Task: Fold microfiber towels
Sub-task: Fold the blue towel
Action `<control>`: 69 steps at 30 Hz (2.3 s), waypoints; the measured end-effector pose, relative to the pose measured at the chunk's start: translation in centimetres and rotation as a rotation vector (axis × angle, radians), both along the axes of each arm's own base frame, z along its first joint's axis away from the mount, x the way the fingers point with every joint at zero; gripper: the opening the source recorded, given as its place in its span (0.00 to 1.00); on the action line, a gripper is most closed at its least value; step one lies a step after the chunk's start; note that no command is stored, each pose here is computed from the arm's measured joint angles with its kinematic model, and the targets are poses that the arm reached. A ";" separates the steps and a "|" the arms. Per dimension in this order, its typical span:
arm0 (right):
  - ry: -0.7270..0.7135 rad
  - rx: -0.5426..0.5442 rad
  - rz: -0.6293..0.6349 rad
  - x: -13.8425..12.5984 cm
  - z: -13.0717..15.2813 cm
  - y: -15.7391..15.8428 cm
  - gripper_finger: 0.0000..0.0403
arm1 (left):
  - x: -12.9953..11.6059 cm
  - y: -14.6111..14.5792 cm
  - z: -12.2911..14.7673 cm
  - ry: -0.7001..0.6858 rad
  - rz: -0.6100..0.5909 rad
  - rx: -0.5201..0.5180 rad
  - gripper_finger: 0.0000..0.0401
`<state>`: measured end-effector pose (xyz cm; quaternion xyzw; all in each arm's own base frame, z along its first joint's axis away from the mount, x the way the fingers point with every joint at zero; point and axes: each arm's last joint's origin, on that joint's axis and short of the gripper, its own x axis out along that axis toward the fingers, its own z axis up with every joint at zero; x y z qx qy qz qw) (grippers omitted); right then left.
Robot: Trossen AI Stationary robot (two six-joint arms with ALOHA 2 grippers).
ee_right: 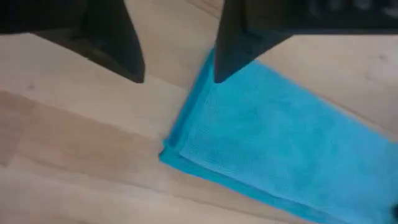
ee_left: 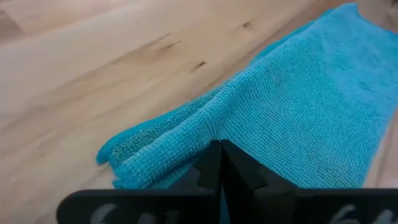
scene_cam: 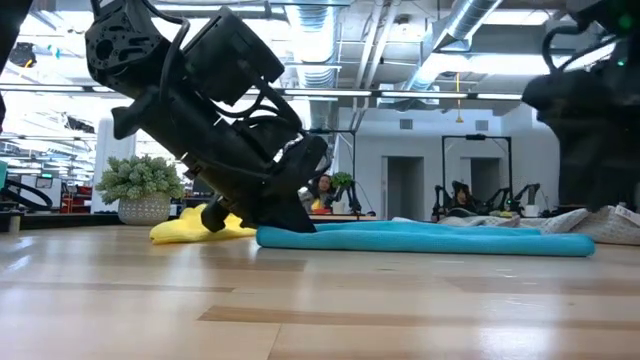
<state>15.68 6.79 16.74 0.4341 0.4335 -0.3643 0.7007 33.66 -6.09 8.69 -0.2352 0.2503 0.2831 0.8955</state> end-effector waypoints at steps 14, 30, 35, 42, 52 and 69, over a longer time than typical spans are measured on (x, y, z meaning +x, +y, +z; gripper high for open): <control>0.007 0.023 -0.096 3.4 -4.2 2.2 0.66 | 0.3 -0.2 0.2 -0.018 -0.044 -0.035 0.00; 0.095 0.013 -0.122 5.1 -4.0 2.8 0.15 | 0.4 -0.4 0.8 -0.038 -0.101 -0.085 0.00; 0.122 0.013 -0.112 4.2 -3.2 2.4 0.04 | 0.5 -0.3 4.1 -0.129 -0.128 -0.044 0.00; 0.126 0.000 -0.116 4.0 -2.9 2.2 0.09 | 2.5 -0.2 5.7 -0.295 -0.200 -0.067 0.00; 0.071 0.040 -0.090 3.8 -1.5 2.2 0.05 | 7.4 -0.9 2.8 -0.102 -0.367 -0.115 0.00; -0.087 0.017 0.039 8.4 3.6 2.5 0.05 | 7.8 -0.4 4.3 -0.066 -0.399 -0.068 0.00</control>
